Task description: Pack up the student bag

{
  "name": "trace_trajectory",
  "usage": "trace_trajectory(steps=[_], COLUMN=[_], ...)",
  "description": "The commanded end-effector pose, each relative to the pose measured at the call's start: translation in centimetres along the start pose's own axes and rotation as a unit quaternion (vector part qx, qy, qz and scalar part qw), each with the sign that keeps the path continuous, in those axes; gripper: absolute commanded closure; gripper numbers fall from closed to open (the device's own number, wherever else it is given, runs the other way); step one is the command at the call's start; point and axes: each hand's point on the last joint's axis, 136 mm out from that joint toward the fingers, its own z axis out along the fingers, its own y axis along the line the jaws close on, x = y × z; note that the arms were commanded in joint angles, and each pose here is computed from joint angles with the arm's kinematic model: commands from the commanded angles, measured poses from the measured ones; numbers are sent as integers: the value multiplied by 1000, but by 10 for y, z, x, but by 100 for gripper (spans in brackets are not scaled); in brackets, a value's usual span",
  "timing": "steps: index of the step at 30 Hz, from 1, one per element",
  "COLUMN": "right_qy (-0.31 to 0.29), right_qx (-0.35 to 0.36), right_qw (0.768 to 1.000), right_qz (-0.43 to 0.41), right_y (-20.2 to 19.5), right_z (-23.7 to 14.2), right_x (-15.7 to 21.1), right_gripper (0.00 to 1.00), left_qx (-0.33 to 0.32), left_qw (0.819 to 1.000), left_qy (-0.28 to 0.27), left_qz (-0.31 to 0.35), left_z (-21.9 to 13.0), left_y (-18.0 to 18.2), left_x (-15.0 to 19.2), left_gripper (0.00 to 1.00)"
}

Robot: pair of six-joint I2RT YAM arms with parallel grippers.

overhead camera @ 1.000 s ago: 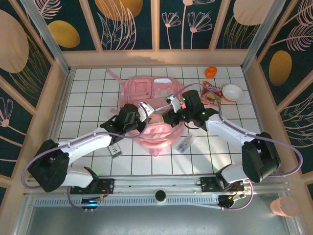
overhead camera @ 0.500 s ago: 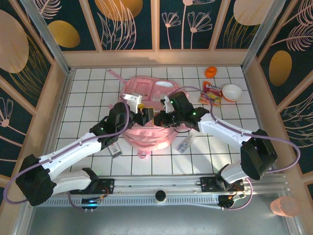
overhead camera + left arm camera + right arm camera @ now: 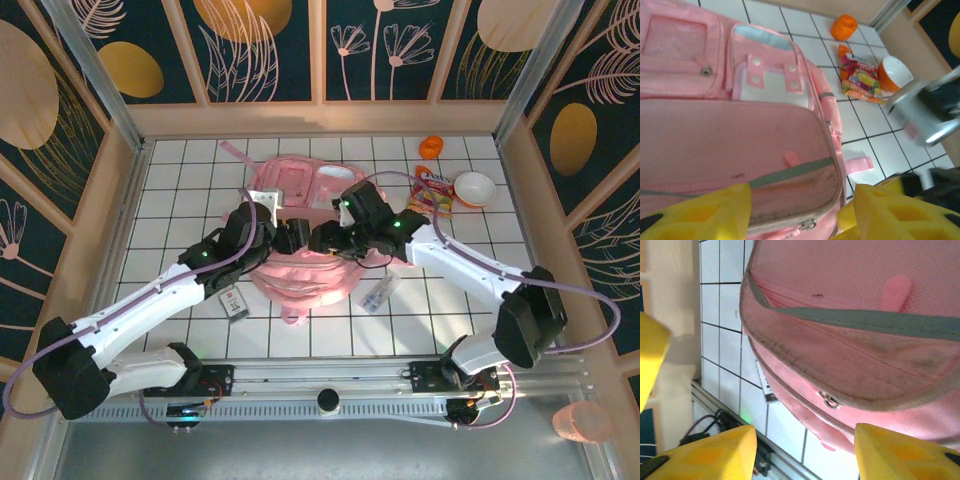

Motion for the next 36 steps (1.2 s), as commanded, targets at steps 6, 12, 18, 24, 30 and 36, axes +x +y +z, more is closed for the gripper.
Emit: trace_trajectory(steps=[6, 12, 18, 24, 30, 36], right_qy=[-135, -189, -137, -128, -108, -71], right_qx=[23, 77, 75, 55, 47, 46], right_qw=[928, 772, 706, 676, 654, 634], right_qz=[-347, -602, -691, -724, -747, -769], right_y=[11, -12, -43, -46, -51, -57], right_z=[-55, -56, -33, -7, 13, 10], right_x=[-26, -31, -34, -35, -35, -26], right_gripper=[39, 30, 32, 35, 38, 38], left_qx=[60, 67, 59, 50, 49, 45], left_qw=[988, 977, 983, 987, 990, 990], left_qy=[135, 195, 174, 151, 134, 134], left_qz=[38, 49, 30, -2, -21, -30], left_z=[4, 9, 12, 11, 8, 8], left_y=[-13, -5, 6, 22, 31, 35], left_x=[56, 89, 90, 80, 71, 71], left_gripper=[45, 41, 37, 36, 36, 36])
